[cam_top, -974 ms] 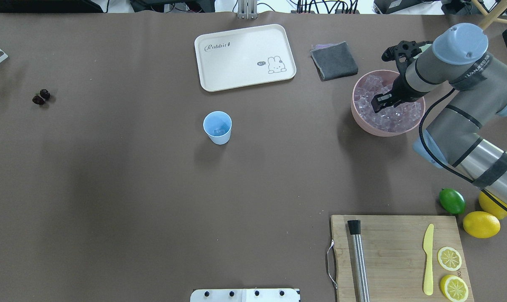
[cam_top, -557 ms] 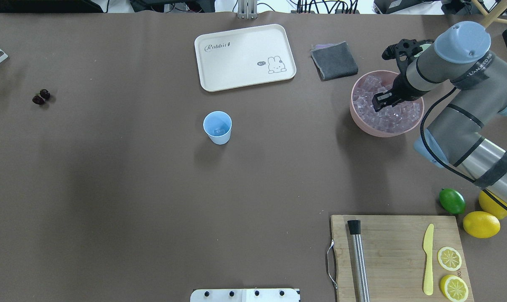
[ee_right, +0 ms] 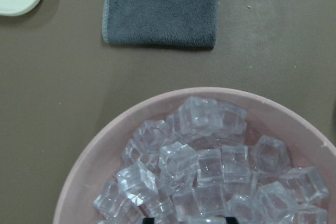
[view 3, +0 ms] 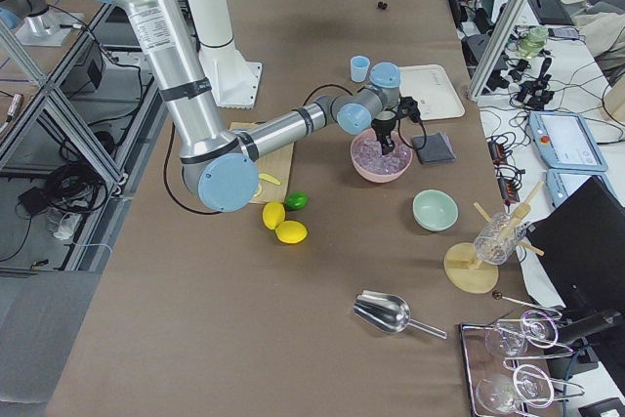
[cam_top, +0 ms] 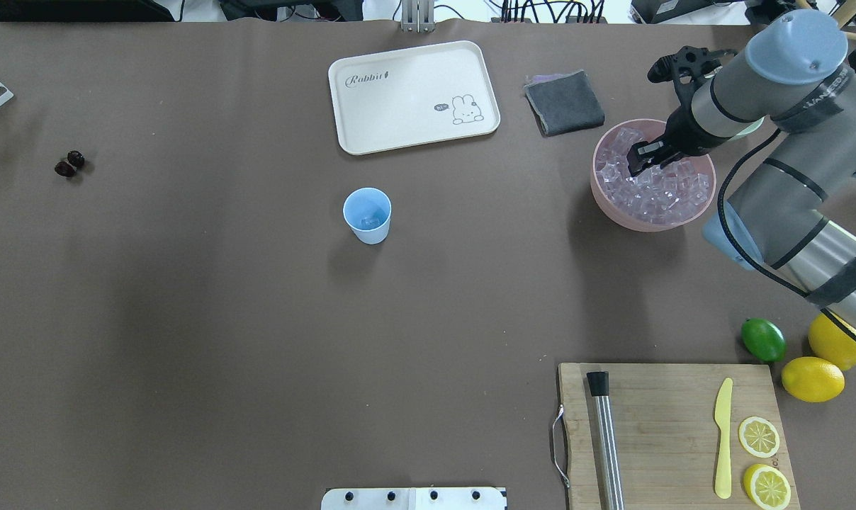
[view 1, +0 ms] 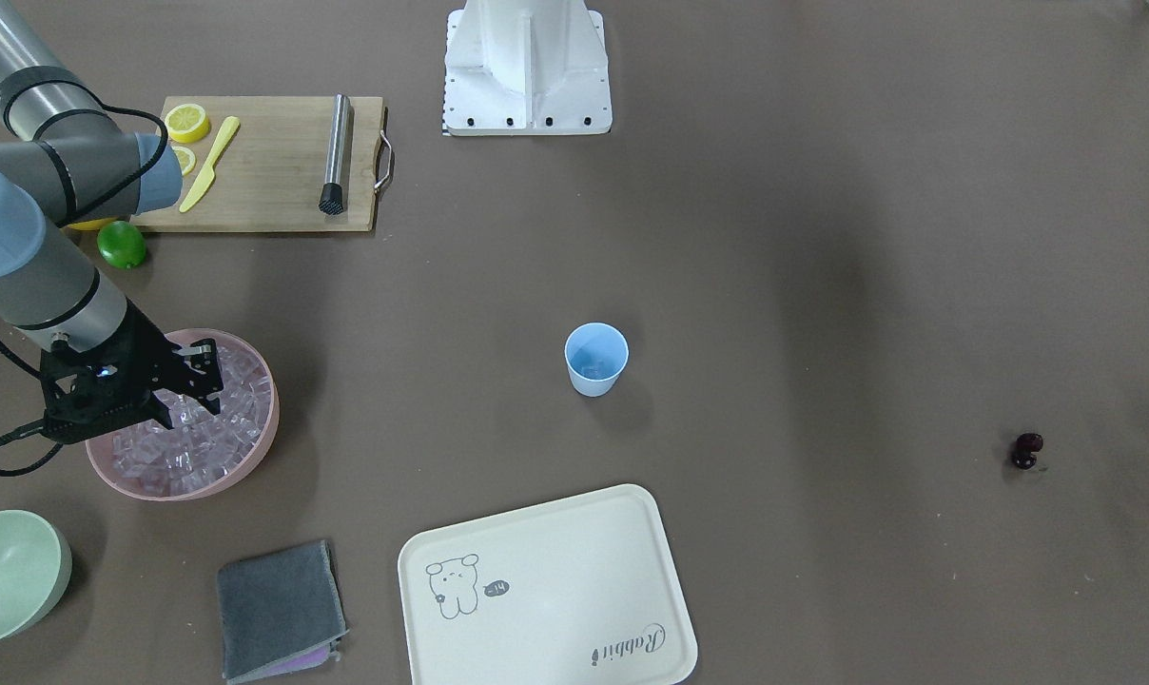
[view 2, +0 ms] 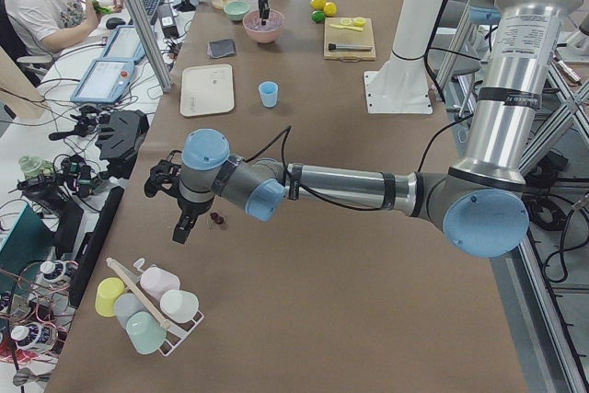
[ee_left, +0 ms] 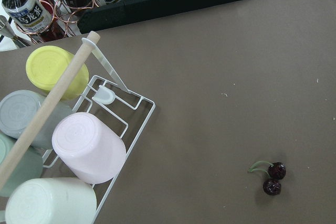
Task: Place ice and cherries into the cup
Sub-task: 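Carry the ice cube with the right gripper over the blue cup, then open the right gripper to release the ice into the cup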
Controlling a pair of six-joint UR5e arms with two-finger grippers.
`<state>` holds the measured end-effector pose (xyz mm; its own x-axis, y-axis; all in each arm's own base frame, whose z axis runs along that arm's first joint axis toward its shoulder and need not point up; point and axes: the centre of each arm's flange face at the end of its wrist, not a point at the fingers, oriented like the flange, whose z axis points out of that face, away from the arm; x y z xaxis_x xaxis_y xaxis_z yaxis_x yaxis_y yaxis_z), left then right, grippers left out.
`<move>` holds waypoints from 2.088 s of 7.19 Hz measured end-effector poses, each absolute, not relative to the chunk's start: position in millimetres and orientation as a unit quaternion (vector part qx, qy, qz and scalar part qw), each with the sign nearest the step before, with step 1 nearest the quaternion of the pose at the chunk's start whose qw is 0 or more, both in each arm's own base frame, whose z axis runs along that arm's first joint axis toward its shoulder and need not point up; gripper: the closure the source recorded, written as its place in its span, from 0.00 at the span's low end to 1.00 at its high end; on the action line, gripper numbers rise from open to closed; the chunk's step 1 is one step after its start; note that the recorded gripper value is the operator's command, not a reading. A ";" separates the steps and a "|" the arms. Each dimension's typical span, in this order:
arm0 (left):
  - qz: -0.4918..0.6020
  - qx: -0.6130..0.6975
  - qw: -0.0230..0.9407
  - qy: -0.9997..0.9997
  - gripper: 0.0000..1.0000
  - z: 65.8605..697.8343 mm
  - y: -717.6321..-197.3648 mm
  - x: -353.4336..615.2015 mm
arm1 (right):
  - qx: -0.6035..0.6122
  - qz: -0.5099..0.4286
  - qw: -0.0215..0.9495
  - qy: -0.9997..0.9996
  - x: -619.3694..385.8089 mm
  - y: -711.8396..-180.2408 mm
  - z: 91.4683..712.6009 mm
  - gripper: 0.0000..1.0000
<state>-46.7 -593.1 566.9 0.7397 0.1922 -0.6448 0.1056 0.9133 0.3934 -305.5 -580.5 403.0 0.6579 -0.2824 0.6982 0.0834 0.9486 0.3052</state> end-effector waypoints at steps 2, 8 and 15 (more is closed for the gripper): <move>0.024 0.208 0.909 0.361 0.03 565.5 -593.1 -46.6 | 0.116 -0.091 0.900 -0.411 -304.7 -588.9 349.8 1.00; 0.031 0.207 0.908 0.362 0.03 561.4 -598.1 -34.6 | 0.097 0.009 0.894 -0.438 -506.9 -555.1 96.3 1.00; 0.036 0.209 0.907 0.364 0.03 558.4 -593.6 -31.9 | 0.121 0.018 0.905 -0.408 -607.1 -509.9 71.0 1.00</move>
<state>-31.9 -593.6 558.4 0.7317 0.2182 -0.6457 0.0869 0.9098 0.4058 -607.1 -509.9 71.0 0.6672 -0.0668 0.7418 -0.1310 0.9699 0.2052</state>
